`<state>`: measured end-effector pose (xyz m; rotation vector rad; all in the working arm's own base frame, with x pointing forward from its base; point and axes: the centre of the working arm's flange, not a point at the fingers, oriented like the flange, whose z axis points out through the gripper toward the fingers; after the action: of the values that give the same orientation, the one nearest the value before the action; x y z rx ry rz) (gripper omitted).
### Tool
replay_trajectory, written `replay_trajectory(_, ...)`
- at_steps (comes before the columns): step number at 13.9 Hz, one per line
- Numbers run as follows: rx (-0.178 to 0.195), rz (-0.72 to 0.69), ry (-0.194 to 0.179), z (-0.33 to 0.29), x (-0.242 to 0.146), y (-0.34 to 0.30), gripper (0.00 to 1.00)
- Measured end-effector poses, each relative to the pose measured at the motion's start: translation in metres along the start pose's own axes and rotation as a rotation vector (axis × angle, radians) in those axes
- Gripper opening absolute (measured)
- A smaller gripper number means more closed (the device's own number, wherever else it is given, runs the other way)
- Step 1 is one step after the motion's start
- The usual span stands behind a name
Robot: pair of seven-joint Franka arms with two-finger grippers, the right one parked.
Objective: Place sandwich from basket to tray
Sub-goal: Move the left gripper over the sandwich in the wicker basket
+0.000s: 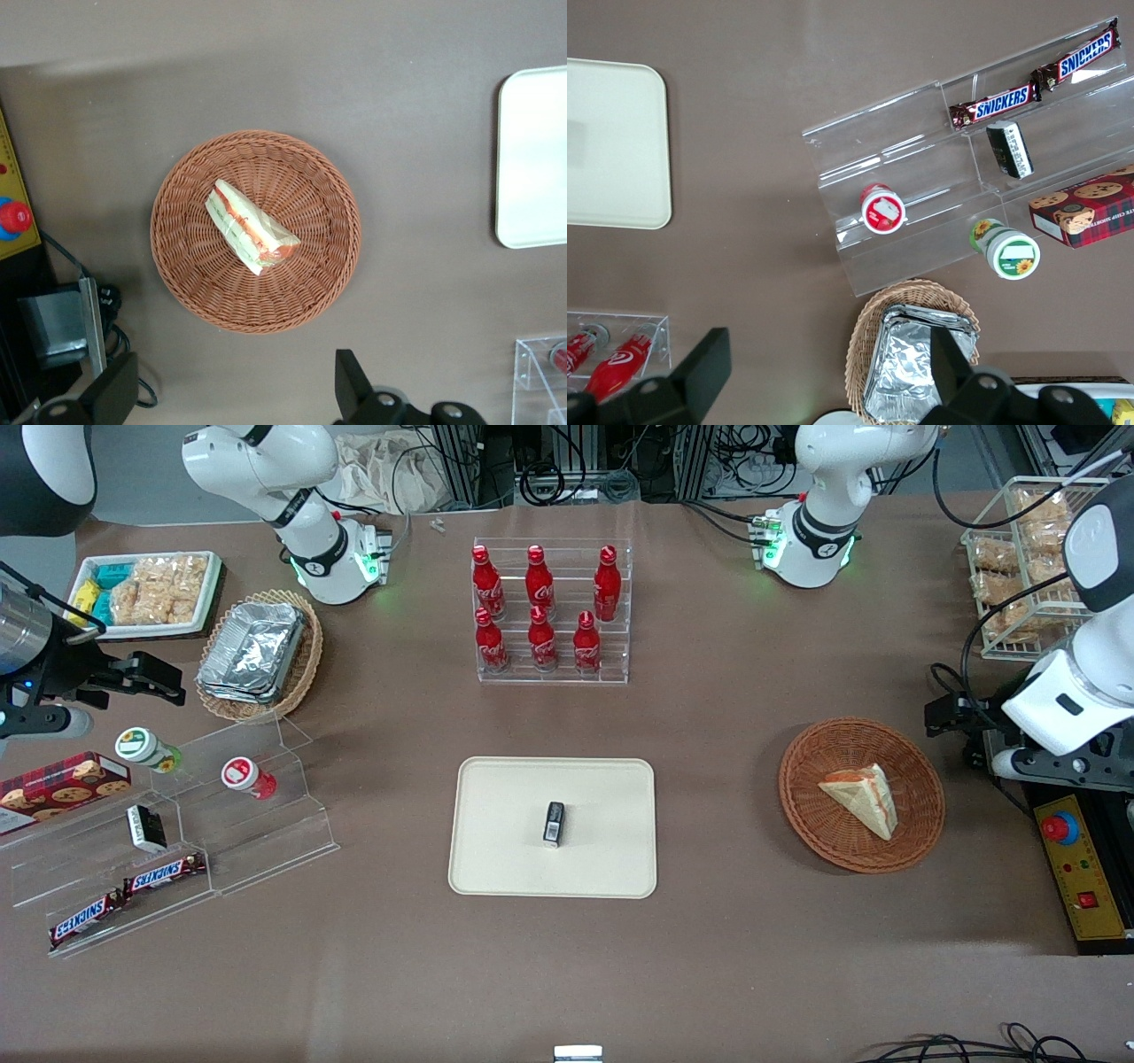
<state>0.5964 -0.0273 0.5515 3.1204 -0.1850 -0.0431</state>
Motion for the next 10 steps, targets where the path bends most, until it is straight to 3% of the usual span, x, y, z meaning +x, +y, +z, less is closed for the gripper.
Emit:
replay_trajectory(6, -0.003, -0.053, -0.018, 0.006, 0.001, 0.001, 1.0)
replay_trajectory(8, -0.002, -0.105, -0.044, 0.021, 0.002, 0.0, 1.0)
replay_trajectory(10, 0.0, -0.218, -0.041, 0.051, 0.004, -0.005, 1.0)
